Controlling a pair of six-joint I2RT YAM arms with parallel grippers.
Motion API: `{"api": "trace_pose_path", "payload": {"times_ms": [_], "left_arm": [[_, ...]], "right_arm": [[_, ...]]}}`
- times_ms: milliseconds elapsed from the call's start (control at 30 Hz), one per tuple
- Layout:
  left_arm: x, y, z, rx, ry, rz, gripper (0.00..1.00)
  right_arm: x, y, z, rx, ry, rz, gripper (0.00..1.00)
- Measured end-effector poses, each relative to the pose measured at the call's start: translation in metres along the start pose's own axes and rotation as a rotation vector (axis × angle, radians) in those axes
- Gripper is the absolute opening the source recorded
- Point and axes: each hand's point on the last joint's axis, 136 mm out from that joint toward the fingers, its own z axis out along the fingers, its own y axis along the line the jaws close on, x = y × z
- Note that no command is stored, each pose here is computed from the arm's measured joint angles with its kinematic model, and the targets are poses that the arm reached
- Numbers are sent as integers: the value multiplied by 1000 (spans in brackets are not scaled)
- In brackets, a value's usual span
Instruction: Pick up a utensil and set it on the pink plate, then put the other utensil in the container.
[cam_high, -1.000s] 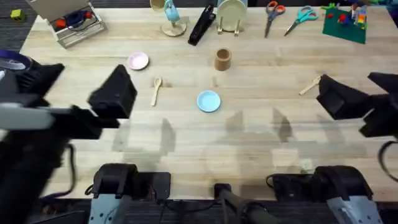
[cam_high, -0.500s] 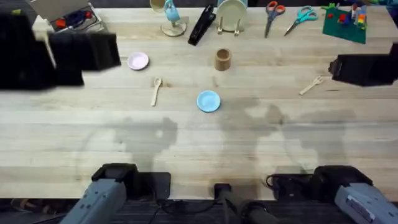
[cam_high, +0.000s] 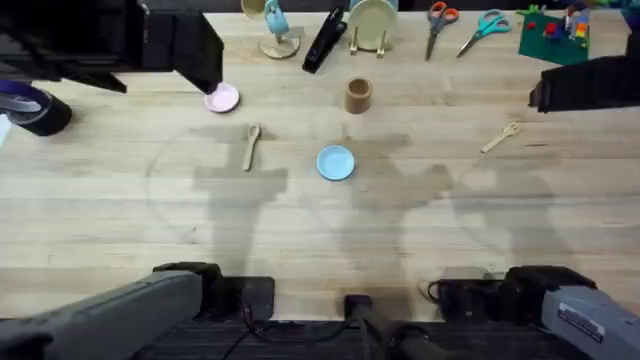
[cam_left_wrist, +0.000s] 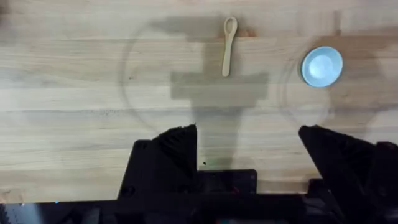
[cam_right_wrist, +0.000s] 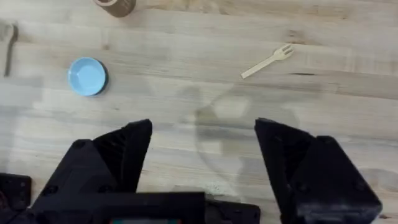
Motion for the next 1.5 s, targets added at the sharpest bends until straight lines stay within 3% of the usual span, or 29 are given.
{"api": "trace_pose_path", "payload": {"times_ms": [400,600,867,900,1200,1500], "left_arm": [[-17,0,51,4,180,-6,995],[-47,-6,70,5,114,31,995],[-56,-12,77,-11,77,80,996],[-52,-11,94,-14,99,82,995],[-27,-8,152,-17,179,82,995],[-10,-7,201,-16,183,82,995]], "right_arm": [[0,0,0,0,0,0,993],[0,0,0,0,0,0,994],[0,0,0,0,0,0,994],[0,0,0,0,0,0,995],[0,0,0,0,0,-1,993],[0,0,0,0,-1,-3,995]]}}
